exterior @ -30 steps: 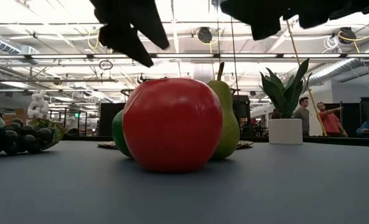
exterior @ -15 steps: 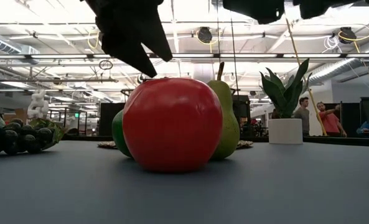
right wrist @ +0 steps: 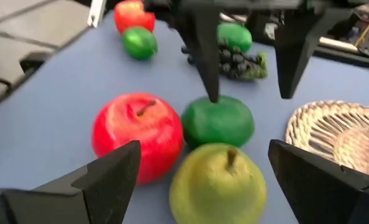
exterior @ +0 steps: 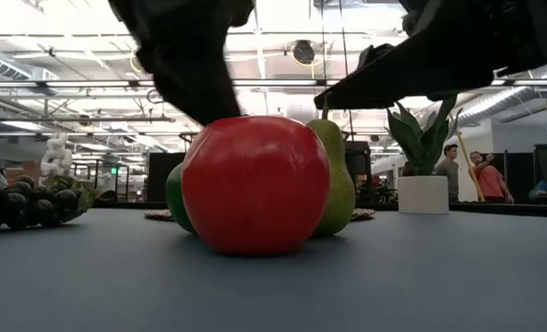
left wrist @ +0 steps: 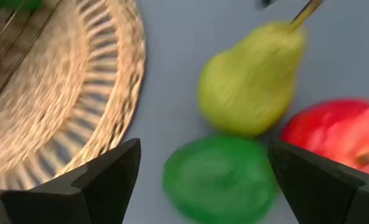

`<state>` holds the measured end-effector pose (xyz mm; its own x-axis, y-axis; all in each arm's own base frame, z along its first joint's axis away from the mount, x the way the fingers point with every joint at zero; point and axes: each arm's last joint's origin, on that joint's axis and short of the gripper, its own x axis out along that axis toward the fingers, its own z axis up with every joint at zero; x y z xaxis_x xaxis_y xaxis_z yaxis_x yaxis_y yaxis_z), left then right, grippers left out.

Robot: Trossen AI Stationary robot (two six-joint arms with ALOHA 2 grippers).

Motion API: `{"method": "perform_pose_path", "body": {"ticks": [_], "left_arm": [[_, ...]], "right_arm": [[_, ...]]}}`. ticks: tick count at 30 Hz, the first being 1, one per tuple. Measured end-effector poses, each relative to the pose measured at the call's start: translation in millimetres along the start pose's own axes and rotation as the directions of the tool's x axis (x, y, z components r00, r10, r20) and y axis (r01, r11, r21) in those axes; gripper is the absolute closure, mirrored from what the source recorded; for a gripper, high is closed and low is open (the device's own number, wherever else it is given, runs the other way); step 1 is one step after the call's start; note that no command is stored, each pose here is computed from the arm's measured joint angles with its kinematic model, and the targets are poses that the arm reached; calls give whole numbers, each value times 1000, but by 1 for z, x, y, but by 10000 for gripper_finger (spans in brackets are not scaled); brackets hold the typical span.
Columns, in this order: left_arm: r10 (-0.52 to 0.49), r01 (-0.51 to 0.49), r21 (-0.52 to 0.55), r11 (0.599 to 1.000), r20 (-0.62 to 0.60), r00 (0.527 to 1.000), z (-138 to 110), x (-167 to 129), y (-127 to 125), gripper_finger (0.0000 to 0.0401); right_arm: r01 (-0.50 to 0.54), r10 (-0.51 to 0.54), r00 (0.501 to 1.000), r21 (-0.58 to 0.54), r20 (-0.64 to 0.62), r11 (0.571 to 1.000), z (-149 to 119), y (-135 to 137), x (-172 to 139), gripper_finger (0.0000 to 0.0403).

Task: Build produce basket
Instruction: Put the green lime into the gold wire basket

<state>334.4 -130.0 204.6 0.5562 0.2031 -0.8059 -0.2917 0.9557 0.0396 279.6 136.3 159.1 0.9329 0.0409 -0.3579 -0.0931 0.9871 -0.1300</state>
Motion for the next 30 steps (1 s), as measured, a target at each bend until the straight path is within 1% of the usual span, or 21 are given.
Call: {"method": "perform_pose_path", "body": {"ticks": [4,7,9,10,12,14,18,21,27,30], "left_arm": [[30,-31,-15,999,-85,996,-9,-9,5,50],[27,-29,-13,1000,-105,994,-12,-10,3,50],[-13,13,2,1000,-62,998,-9,-8,-2,50],[-49,50,12,999,-49,998,-6,-7,-6,50],[-99,102,49,994,-57,993,-6,-5,-9,50],[-124,128,79,989,-49,991,-5,-1,-13,50],[-100,114,168,979,-87,991,-11,10,-14,50],[-58,81,219,972,-109,992,-16,24,-14,50],[-24,51,223,973,-124,992,-18,52,-12,49],[-39,72,208,975,-162,986,-20,62,-10,49]], "right_arm": [[-2,3,998,-8,65,1000,4,1,3,61],[1,2,994,-25,106,1000,8,1,2,61],[2,1,994,-27,111,1000,9,1,2,61],[4,-1,994,-24,105,1000,8,0,3,61],[3,-3,996,-8,87,1000,6,0,3,62],[3,-3,997,5,76,1000,5,0,3,62],[-14,13,998,13,67,1000,4,0,3,62],[-42,41,997,12,69,999,4,1,3,62],[-50,49,996,11,70,999,4,1,3,62],[-50,49,996,12,70,999,4,1,3,62]]}}
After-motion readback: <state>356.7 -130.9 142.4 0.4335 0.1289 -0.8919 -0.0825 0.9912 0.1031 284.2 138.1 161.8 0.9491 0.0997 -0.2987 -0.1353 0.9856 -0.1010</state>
